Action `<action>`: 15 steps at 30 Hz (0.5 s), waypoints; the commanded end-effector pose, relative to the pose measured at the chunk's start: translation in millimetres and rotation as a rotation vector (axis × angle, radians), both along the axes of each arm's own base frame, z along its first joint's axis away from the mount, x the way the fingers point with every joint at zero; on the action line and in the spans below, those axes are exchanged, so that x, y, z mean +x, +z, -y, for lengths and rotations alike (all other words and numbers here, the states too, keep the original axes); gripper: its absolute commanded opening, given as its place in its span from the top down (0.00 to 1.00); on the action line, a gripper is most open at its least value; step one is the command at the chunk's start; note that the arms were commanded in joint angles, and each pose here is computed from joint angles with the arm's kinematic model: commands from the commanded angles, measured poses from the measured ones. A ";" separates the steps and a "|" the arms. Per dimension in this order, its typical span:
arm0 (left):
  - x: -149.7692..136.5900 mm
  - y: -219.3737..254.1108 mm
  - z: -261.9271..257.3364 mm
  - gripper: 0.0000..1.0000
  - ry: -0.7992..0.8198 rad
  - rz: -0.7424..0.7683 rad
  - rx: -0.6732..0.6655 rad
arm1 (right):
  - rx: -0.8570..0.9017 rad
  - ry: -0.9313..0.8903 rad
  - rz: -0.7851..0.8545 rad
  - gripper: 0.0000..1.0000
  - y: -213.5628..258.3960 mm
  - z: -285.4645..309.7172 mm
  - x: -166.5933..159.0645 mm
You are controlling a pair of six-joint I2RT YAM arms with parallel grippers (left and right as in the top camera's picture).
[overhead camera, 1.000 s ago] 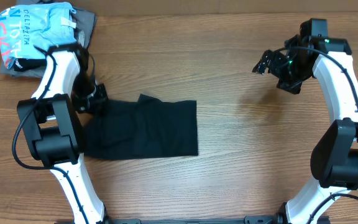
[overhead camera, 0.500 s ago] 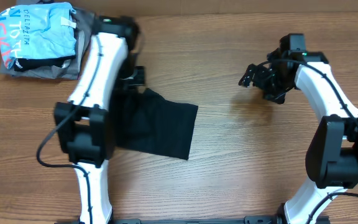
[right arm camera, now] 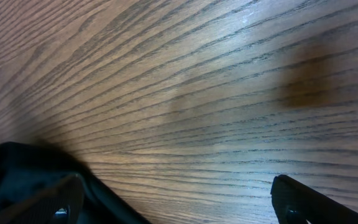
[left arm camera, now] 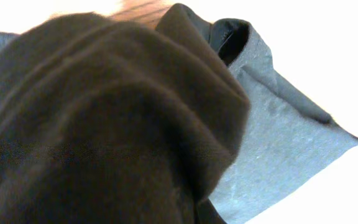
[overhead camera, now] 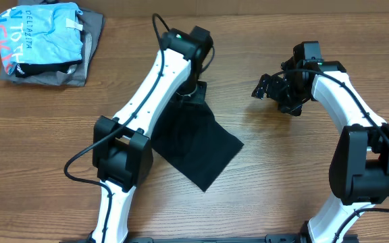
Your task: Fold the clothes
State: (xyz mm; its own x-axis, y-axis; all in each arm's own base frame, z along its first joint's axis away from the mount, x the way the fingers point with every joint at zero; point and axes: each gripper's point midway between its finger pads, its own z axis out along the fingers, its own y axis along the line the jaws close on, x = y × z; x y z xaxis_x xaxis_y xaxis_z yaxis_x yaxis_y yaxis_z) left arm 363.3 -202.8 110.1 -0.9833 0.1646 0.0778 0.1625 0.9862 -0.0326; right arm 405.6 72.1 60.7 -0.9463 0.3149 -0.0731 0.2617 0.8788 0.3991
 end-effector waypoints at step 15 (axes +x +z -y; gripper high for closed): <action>28.9 3.3 -51.6 0.96 0.073 0.104 0.218 | 0.005 -0.003 0.000 0.01 1.2 -1.6 -1.2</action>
State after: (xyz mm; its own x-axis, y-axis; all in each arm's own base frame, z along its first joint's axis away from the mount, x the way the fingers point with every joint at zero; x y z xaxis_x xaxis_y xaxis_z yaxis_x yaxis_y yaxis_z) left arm 363.2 -198.2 104.3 -0.9798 0.1900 0.0627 0.1951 0.9768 0.0887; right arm 406.7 72.1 60.9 -0.9441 0.3210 -0.0751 0.2662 0.8767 0.4007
